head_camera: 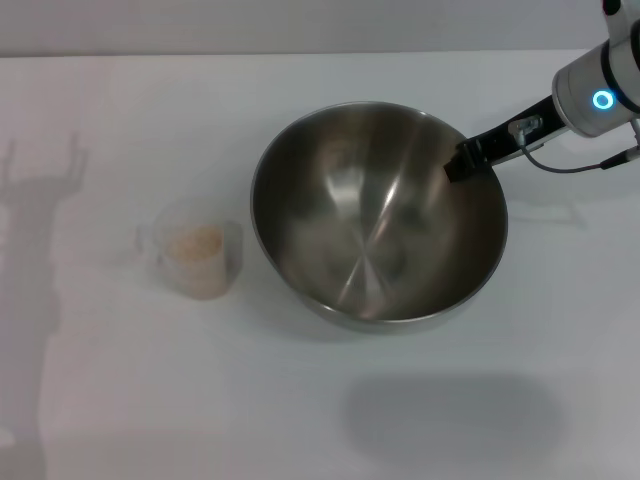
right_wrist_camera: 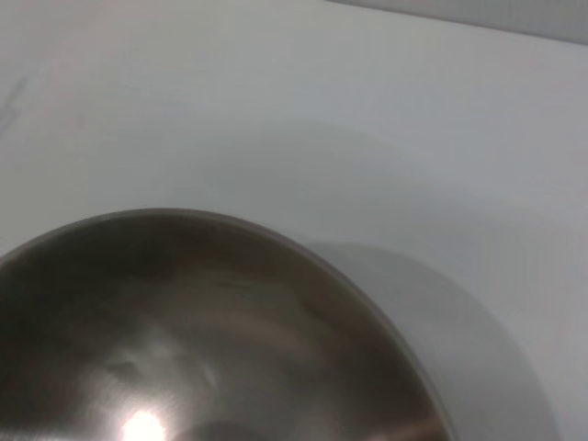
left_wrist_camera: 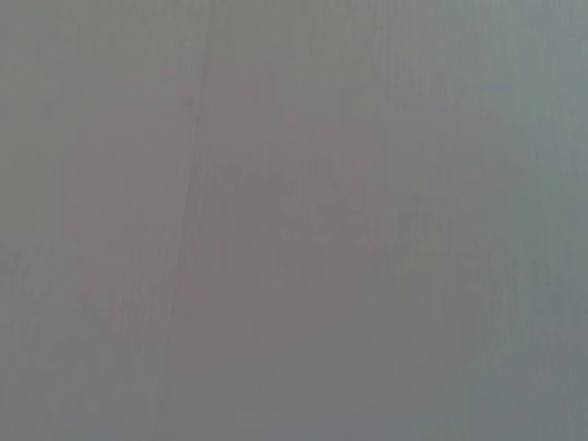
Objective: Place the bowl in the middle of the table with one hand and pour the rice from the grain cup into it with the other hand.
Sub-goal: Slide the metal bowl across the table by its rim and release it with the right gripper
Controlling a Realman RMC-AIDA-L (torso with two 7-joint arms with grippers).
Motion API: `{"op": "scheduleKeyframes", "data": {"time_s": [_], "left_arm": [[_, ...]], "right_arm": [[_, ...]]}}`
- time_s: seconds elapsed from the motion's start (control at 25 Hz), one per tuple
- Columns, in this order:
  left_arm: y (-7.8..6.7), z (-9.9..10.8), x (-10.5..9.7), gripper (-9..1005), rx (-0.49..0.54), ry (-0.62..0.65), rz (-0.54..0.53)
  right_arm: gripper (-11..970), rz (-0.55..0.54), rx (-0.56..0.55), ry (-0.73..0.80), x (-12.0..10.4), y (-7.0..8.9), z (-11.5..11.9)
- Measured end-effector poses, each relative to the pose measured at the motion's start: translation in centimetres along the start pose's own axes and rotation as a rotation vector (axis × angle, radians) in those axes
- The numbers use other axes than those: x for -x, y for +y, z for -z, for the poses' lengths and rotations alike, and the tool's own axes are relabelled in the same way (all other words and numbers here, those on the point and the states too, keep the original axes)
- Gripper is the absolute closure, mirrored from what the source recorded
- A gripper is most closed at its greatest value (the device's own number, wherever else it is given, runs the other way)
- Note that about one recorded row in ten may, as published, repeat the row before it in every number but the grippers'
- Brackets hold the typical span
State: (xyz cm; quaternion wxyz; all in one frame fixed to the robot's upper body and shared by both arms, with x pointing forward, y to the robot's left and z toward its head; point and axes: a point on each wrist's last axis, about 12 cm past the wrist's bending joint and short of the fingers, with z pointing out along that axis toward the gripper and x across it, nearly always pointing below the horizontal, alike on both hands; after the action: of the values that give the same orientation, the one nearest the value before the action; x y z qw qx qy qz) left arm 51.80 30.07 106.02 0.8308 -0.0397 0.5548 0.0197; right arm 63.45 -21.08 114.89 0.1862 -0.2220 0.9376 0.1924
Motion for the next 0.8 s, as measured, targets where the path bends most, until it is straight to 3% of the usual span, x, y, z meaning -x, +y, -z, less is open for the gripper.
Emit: {"op": "scheduleKeyframes", "data": {"time_s": [0.64, 0.8], "left_arm": [[0.0, 0.2, 0.0, 238, -0.002, 0.001, 0.001], [0.0, 0.2, 0.0, 239, -0.001, 0.001, 0.0]], "right_arm": [[943, 0.024, -0.038, -0.003, 0.2, 0.1, -0.6], [785, 0.056, -0.055, -0.049, 1.0, 0.6, 0.2]]}}
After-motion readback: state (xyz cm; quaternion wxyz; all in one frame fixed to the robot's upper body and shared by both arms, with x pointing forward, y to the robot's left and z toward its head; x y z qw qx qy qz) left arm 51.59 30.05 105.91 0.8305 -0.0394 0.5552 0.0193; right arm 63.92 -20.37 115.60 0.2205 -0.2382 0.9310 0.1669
